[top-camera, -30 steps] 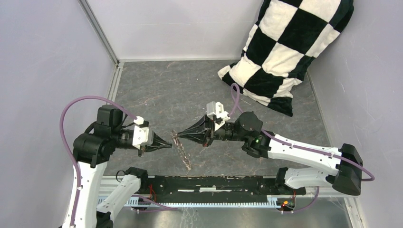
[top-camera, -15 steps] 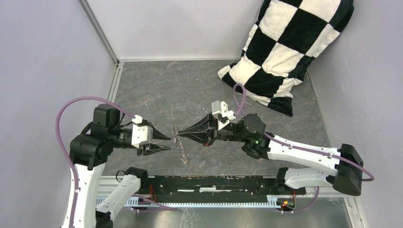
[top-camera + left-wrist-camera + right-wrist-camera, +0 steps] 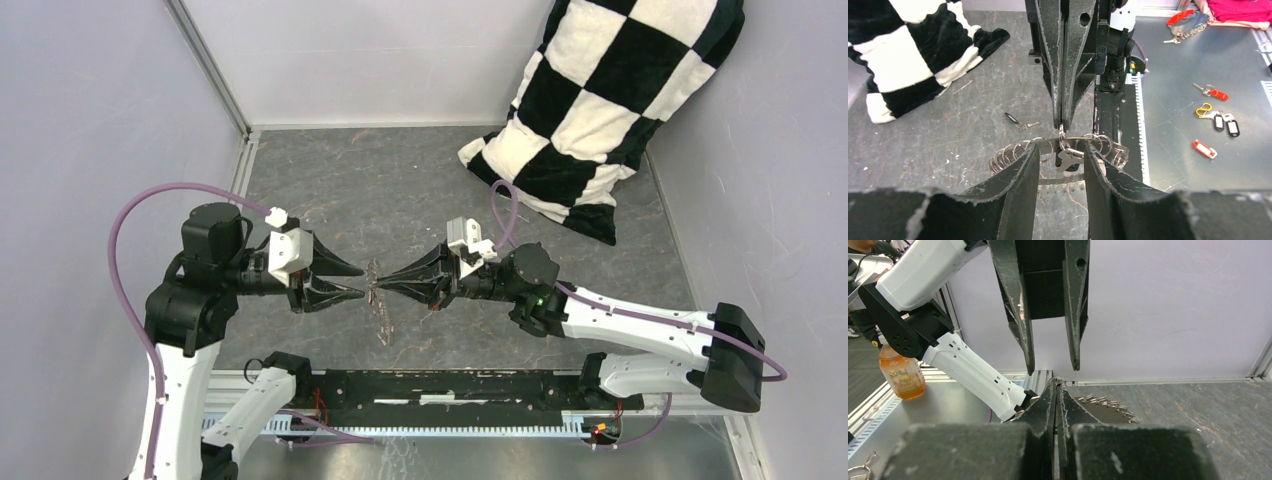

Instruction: Put the keys on the keyring

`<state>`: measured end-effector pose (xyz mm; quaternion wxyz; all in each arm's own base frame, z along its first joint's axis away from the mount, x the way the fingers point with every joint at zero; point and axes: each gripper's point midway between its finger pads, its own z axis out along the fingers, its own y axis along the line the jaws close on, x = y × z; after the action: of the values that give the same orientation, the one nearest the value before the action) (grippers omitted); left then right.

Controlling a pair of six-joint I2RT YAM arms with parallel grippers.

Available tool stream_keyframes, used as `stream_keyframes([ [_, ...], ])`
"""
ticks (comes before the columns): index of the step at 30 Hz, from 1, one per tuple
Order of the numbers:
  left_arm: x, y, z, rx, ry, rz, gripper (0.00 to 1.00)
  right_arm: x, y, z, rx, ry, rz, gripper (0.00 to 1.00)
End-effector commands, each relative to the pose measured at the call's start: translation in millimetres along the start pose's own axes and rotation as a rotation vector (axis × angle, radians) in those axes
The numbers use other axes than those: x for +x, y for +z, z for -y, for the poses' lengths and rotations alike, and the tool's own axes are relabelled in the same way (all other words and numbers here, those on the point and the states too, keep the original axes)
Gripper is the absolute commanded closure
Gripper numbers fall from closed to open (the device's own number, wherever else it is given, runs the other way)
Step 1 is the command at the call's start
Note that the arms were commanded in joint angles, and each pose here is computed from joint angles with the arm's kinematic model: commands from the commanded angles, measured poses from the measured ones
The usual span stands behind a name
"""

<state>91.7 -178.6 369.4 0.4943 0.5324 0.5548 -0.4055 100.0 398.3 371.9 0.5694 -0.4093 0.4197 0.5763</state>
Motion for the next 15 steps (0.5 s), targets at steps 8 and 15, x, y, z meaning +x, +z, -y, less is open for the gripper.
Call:
stream_keyframes([
  [8, -8.0, 6.2, 0.6, 0.064, -0.089, 0.042, 0.57, -42.3, 2.1, -8.6, 0.002, -0.052, 0.208, 0.99],
  [15, -9.2, 7.2, 7.1, 0.106, -0.126, 0.059, 0.61, -42.1, 7.8, -12.4, 0.026, -0.078, 0.231, 0.99],
])
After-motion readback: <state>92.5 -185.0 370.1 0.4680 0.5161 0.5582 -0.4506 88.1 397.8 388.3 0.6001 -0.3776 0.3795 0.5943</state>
